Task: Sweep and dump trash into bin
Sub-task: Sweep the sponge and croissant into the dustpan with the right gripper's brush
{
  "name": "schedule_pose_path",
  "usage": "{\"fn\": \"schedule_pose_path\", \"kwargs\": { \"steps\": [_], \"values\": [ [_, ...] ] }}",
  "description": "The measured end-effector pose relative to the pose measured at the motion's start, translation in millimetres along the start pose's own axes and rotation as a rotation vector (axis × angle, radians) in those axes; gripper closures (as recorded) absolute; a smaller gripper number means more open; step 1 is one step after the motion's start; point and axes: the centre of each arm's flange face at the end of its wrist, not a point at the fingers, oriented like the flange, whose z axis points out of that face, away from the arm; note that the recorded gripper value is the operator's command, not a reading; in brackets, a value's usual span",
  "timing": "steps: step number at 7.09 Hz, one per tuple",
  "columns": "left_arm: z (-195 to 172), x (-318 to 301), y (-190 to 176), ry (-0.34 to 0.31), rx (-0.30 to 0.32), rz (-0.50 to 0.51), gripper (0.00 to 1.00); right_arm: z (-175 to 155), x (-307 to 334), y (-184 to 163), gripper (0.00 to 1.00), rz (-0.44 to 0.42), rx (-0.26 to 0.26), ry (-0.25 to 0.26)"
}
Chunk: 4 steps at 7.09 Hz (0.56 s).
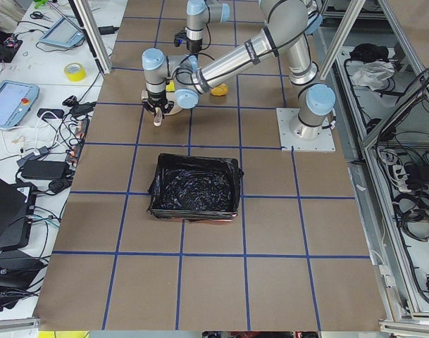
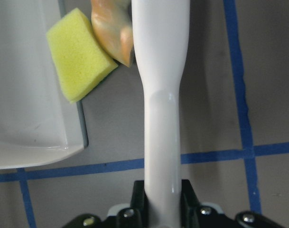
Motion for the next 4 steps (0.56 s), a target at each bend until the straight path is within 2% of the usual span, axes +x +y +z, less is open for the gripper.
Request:
{"fn": "schedule_pose_path", "kwargs": {
  "steps": [2,4],
  "values": [
    [0,0,0,0.0,0.0,0.0,1.0,13,-31,9,1.0,0.019,-0.025,-0.091],
    [0,0,0,-0.001,0.0,-0.001,1.0,2,-69,21,1.0,0.047,-0.03,-0.166]
  ]
}}
